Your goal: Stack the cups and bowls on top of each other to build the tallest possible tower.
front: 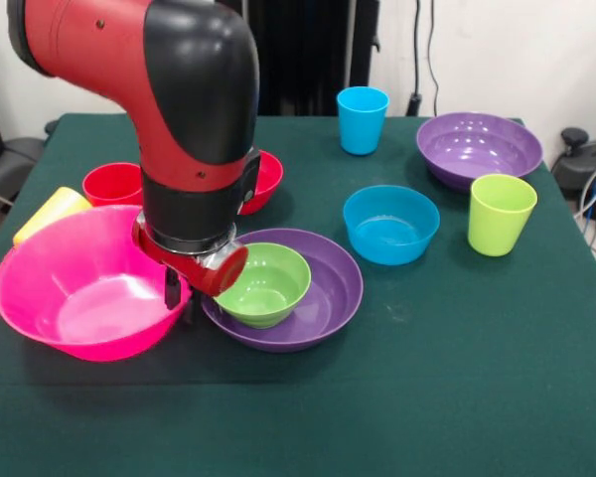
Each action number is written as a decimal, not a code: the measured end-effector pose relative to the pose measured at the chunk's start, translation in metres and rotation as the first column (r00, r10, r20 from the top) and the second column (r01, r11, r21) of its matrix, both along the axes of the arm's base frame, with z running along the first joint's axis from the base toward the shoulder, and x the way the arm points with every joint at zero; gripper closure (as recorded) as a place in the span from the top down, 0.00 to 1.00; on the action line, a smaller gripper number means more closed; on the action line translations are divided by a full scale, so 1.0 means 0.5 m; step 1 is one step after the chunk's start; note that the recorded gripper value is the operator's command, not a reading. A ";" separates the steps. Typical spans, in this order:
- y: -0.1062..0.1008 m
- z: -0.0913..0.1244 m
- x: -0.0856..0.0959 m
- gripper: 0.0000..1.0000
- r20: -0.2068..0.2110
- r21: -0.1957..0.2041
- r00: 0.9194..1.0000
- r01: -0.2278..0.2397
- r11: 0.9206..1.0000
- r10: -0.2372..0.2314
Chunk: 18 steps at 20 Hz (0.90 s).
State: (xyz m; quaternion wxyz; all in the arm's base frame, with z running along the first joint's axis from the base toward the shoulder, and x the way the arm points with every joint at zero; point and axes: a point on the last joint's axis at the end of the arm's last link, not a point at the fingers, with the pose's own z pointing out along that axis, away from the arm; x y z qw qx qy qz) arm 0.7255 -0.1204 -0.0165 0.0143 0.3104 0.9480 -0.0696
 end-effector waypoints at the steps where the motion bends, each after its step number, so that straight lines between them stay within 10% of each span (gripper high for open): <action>1: -0.002 0.002 0.001 0.00 0.001 -0.005 1.000 -0.002 1.000 0.002; 18: -0.065 0.035 0.027 0.00 0.017 -0.094 1.000 -0.013 0.995 0.014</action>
